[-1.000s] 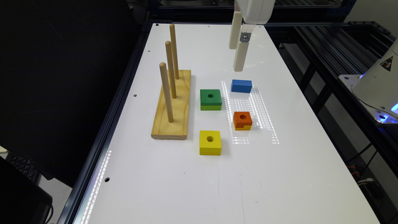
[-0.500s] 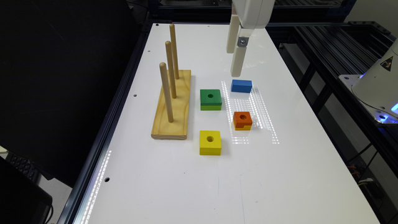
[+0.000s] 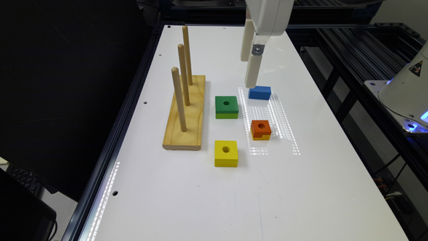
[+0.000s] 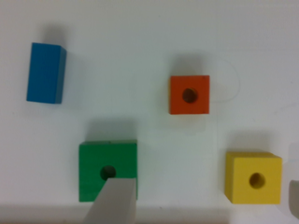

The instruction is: Pick up yellow block.

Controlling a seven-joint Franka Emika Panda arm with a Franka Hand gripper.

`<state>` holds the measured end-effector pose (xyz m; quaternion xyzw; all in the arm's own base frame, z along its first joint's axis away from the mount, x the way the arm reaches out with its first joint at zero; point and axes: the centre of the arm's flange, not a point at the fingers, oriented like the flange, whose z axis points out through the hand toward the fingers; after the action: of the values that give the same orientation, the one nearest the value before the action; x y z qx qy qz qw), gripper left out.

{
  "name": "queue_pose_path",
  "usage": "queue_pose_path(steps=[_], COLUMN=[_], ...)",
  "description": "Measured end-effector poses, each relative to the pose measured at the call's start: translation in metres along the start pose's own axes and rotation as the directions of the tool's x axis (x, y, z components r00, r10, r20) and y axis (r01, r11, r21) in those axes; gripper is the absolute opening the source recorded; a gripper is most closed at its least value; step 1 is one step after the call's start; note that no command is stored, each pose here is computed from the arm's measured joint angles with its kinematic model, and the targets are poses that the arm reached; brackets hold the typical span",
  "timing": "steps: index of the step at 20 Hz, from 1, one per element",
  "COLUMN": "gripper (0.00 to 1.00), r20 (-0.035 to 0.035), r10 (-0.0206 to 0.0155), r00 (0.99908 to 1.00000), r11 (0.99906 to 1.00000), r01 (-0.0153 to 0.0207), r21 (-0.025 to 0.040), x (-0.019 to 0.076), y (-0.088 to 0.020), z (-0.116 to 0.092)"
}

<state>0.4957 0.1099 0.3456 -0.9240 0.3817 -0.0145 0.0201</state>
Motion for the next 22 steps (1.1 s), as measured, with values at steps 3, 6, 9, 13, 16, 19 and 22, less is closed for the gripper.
queue_pose_path(steps=[3,6,9,13,16,19,22], gripper=[1.0,1.0,1.0,1.0,1.0,1.0,1.0], r20=[0.005,0.0092,0.01,0.0099,0.0106,0.0115,0.0127], r10=[0.0014,0.0014,0.0007,0.0008,0.0012,0.0004,0.001], r00=[0.999986,0.999957,0.99995,0.99995,0.999943,0.999934,0.999919], r11=[0.999998,0.999994,0.999986,0.999984,0.999979,0.999974,0.999966], r01=[-0.0014,-0.0014,-0.0007,-0.0009,-0.0012,-0.0005,-0.0011], r21=[0.0017,0.0032,0.0051,0.0056,0.0064,0.0071,0.0081], x=[-0.001,-0.0005,-0.0036,-0.0043,-0.0083,-0.0132,-0.0201], y=[-0.017,-0.024,-0.027,-0.028,-0.031,-0.034,-0.038], z=[0.005,0.007,0.007,0.007,0.007,0.007,0.006])
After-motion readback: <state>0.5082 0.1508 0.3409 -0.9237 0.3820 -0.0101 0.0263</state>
